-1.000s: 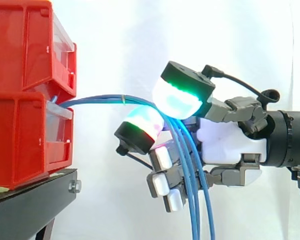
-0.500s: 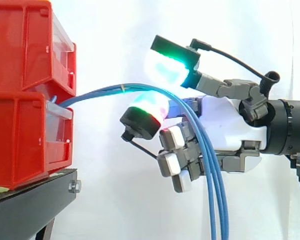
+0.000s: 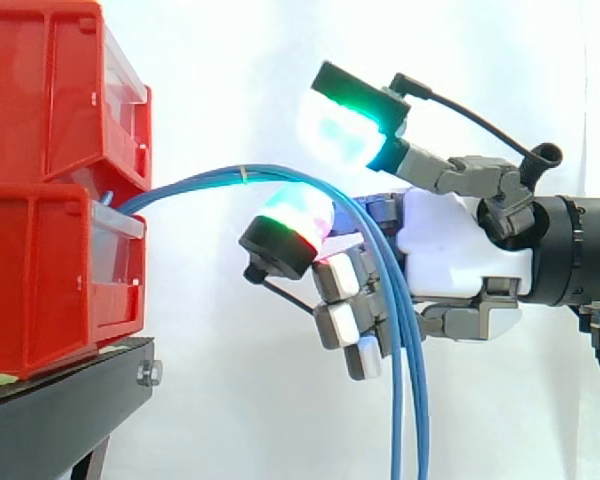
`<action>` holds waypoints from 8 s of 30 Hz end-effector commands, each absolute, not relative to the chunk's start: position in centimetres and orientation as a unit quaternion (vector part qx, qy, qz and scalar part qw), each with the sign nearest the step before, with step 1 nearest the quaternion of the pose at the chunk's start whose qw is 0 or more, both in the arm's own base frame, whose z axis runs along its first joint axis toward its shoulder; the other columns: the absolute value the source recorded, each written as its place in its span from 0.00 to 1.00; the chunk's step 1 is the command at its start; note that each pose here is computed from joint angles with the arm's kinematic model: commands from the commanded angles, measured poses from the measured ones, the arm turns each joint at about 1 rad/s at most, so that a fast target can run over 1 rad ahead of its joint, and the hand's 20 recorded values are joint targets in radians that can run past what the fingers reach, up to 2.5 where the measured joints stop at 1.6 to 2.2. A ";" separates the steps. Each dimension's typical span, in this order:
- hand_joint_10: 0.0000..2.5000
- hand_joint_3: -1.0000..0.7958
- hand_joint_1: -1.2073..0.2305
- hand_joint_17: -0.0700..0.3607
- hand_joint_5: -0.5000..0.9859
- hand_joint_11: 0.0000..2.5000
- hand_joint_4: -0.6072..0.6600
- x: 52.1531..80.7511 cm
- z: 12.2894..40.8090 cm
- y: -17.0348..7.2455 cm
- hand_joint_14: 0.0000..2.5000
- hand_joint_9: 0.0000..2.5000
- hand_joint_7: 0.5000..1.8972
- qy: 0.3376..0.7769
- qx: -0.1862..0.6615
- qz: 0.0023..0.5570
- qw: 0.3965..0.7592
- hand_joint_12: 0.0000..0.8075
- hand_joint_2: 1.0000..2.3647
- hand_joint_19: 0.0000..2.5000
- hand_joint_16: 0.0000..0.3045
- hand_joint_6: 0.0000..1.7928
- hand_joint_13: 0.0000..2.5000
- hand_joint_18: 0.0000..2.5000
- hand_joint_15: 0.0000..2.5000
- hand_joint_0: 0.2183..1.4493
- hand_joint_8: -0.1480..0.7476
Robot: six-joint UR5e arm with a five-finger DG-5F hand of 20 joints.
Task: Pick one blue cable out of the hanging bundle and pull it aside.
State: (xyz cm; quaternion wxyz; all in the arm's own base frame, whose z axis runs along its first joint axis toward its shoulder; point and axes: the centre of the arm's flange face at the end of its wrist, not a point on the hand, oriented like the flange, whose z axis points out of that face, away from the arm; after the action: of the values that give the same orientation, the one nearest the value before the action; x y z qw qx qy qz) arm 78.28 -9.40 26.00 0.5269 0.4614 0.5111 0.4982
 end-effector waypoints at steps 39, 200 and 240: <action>0.01 0.46 0.28 0.42 0.22 0.23 0.58 78.3 24.8 -8.2 0.01 0.40 0.46 0.489 0.471 0.505 0.533 0.44 0.02 0.22 0.16 0.50 0.40 0.39 0.22 0.30 0.54; 0.01 0.28 0.21 0.41 0.22 0.21 0.46 77.1 27.5 -13.2 0.01 0.35 0.52 0.539 0.450 0.507 0.500 0.42 0.00 0.17 0.16 0.50 0.36 0.36 0.21 0.43 0.51; 0.01 0.35 0.21 0.41 0.21 0.21 0.44 77.0 27.4 -12.7 0.01 0.37 0.54 0.553 0.441 0.500 0.499 0.41 0.01 0.18 0.15 0.51 0.38 0.36 0.21 0.43 0.49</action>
State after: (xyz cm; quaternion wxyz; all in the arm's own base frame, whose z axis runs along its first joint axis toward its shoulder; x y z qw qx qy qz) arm 76.97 -12.71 27.33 0.4983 0.4416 0.5533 0.5005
